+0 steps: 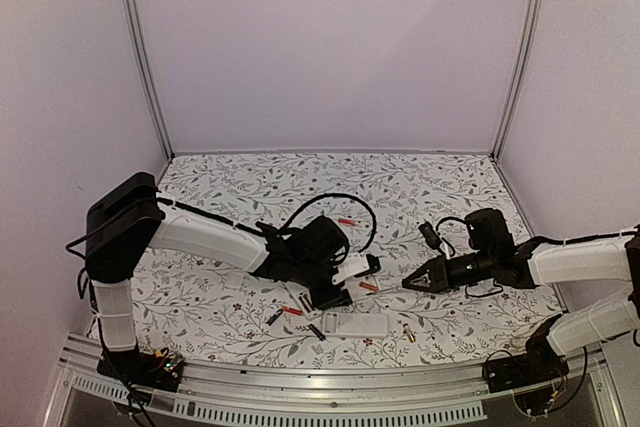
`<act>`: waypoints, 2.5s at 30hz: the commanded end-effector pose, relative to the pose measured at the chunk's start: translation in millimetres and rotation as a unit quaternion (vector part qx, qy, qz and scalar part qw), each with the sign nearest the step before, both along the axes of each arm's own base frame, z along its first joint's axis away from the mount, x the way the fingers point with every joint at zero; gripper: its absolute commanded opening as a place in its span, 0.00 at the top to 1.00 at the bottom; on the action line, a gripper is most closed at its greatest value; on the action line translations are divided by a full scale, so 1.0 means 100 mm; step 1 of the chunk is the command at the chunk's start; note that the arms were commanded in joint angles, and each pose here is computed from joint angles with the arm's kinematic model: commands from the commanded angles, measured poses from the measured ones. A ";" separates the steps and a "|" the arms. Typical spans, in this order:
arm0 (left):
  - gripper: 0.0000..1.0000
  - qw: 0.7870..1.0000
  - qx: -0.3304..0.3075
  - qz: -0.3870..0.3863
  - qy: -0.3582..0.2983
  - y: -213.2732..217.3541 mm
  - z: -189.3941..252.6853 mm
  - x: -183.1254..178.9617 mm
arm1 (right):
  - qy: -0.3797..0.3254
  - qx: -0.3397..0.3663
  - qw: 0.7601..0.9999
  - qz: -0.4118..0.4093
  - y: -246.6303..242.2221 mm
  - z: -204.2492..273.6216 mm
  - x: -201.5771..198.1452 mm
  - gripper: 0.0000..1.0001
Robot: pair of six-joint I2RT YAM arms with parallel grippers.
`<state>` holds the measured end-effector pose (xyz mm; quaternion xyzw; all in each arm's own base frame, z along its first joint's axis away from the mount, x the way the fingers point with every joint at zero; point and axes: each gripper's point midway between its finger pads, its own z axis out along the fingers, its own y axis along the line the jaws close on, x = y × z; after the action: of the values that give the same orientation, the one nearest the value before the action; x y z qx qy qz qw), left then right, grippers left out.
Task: Unload the batteries from the remote control
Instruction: Remove the battery from the remote control without the battery cover.
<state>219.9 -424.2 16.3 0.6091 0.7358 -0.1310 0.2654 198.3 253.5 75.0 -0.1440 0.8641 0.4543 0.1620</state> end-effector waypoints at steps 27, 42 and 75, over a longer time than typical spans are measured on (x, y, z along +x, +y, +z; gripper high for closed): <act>0.78 0.996 0.082 0.010 0.030 0.33 -0.41 -0.07 | -0.059 -0.053 0.996 -0.037 -0.06 0.15 0.28 1.00; 0.78 0.996 0.083 0.010 0.028 0.34 -0.42 -0.06 | -0.012 -0.012 0.997 0.072 0.15 0.04 -0.01 1.00; 0.78 0.996 0.085 0.012 0.028 0.33 -0.42 -0.05 | -0.047 -0.090 0.994 -0.032 -0.13 0.05 0.25 1.00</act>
<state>221.1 -424.3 16.2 0.6090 0.7376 -0.1281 0.2621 218.0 252.8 88.2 -0.1699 0.8744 0.4083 0.1995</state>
